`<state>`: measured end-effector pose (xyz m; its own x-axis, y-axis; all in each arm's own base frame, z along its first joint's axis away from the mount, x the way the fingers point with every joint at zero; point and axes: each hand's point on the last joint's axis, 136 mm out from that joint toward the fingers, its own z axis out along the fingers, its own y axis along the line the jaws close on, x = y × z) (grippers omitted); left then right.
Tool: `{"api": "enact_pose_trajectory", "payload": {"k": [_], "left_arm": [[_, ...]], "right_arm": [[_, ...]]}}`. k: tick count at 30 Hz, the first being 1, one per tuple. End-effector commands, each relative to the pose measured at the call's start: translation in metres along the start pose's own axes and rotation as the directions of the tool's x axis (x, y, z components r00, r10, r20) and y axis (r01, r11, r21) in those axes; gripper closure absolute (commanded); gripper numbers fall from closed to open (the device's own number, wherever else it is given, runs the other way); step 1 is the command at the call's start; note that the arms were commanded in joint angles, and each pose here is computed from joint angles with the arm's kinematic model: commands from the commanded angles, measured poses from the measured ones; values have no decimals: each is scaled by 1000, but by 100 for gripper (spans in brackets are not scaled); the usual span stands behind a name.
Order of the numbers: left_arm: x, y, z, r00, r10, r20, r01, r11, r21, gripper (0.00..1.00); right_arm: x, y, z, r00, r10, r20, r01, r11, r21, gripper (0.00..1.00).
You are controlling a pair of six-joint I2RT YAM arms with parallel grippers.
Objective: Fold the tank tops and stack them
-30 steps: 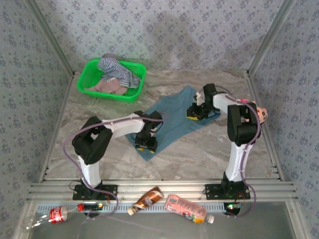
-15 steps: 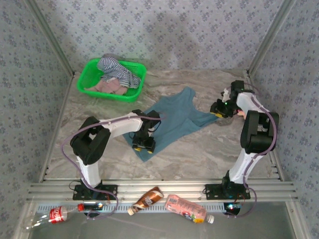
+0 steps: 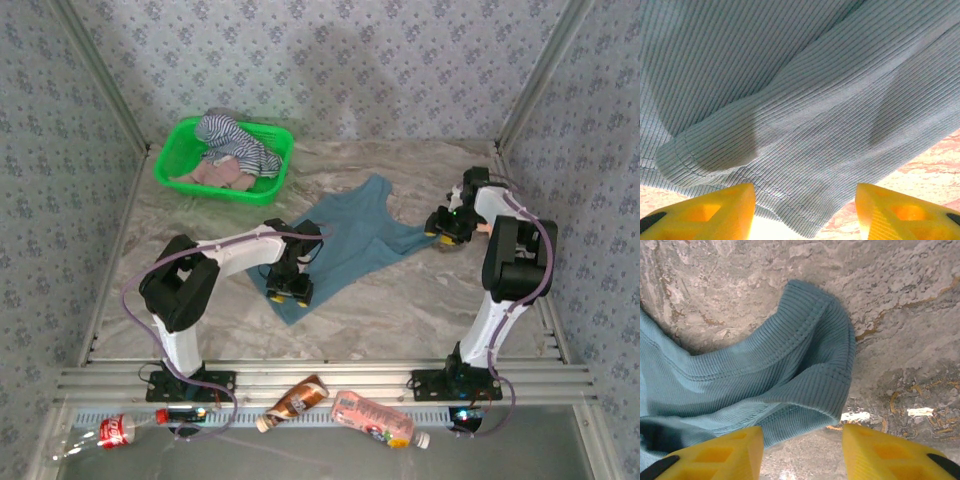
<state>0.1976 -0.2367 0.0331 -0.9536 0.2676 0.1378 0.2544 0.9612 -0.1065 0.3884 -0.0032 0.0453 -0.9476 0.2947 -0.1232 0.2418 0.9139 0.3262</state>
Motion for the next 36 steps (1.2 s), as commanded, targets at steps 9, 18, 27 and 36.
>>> {"api": "enact_pose_trajectory", "payload": {"k": [9,18,27,36], "left_arm": [[12,5,-3,1000,-6,-15,6,1000,1,45],[15,9,1,1000,2,-29,-2,1000,-14,44],[16,15,9,999,14,-41,-16,999,-44,45],[19,21,7,999,4,-35,-6,998,-66,44]], "right_arm": [[-19,4,10,1000,1,23,0,1000,-14,85],[-25,21,0,1000,1,20,0,999,-52,94],[-35,25,18,1000,3,-20,-4,999,-48,89],[-44,22,36,1000,5,-24,-6,1000,-5,81]]}}
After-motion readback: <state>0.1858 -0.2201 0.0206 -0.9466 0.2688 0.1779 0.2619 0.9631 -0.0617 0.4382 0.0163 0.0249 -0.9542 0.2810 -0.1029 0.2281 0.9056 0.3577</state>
